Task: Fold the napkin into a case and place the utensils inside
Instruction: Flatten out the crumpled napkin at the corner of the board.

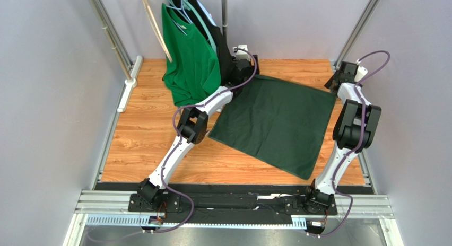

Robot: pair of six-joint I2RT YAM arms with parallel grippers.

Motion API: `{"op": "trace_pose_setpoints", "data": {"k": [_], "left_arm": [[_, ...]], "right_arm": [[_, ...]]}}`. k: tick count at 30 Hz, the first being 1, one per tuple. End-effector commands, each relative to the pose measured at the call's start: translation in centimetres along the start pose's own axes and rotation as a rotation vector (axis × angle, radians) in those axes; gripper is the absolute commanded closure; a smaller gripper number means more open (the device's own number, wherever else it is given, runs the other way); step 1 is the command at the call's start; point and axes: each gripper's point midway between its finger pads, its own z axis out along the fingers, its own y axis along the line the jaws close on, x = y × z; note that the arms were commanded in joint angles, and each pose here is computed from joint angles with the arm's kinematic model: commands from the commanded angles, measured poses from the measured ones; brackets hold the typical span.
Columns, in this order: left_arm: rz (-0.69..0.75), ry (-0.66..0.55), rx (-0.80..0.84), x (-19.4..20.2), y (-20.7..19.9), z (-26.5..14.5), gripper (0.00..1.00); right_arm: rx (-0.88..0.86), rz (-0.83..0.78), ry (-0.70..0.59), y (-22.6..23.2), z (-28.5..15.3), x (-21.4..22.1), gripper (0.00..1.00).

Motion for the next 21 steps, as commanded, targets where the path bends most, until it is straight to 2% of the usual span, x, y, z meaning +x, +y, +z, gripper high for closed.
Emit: {"op": "trace_pose_setpoints", "data": {"k": [1,2,3,4,5,6,7,8,9,11,13,14,16,17,18,19,21], "left_arm": [[-0.014,-0.04,0.105,-6.2,-4.5,-1.7,0.01],[0.012,0.015,0.1,-5.1,-4.3,-2.3,0.01],[0.008,0.008,0.127,-7.9,-5.3,-3.5,0.01],[0.014,0.032,0.177,-8.2,-6.7,-4.7,0.01],[0.038,0.097,0.177,-5.5,-6.5,-5.7,0.01],[0.013,0.068,0.206,-9.1,-7.9,-7.7,0.01],[0.006,0.093,0.261,-9.0,-9.0,-9.0,0.01],[0.01,0.151,0.301,-7.0,-9.9,-10.5,0.04],[-0.021,0.144,0.347,-9.2,-11.4,-12.4,0.04],[0.005,0.246,0.465,-7.2,-14.3,-15.8,0.12],[0.006,0.263,0.507,-8.5,-15.9,-18.6,0.13],[0.019,0.324,0.518,-6.8,-15.8,-20.0,0.19],[0.021,0.317,0.56,-8.1,-17.3,-23.0,0.23],[0.035,0.37,0.549,-6.6,-16.7,-24.1,0.26],[0.02,0.383,0.569,-7.2,-17.0,-25.5,0.29],[0.019,0.442,0.551,-5.5,-16.3,-26.4,0.32],[-0.016,0.49,0.608,-5.4,-16.8,-28.6,0.39]], "right_arm": [[0.116,-0.006,0.065,-1.8,-3.2,-1.2,0.21],[0.118,-0.015,0.07,-1.9,-4.0,-1.0,0.21],[0.109,-0.018,0.052,-2.0,-5.8,-1.4,0.21],[0.082,-0.031,0.066,-1.3,-6.9,-0.5,0.2],[0.08,-0.042,0.118,-1.7,-7.4,1.7,0.21],[0.07,-0.046,0.151,-1.5,-8.2,2.8,0.21],[0.028,-0.06,0.157,-0.4,-10.0,3.4,0.22],[0.037,-0.079,0.198,-0.9,-10.4,6.0,0.22],[0.02,-0.077,0.198,-0.5,-11.0,6.7,0.23],[-0.11,-0.059,0.242,2.3,-12.6,9.0,0.24],[-0.228,-0.05,0.301,4.7,-13.6,11.7,0.26],[-0.25,-0.049,0.315,5.3,-13.9,12.4,0.31],[-0.285,-0.038,0.357,6.2,-14.3,13.9,0.35],[-0.277,-0.027,0.375,6.1,-13.9,14.6,0.37],[-0.257,-0.007,0.392,5.8,-13.7,15.2,0.39],[-0.235,-0.008,0.403,5.4,-13.4,15.7,0.41],[-0.204,-0.017,0.41,4.7,-12.9,16.3,0.42]]}}
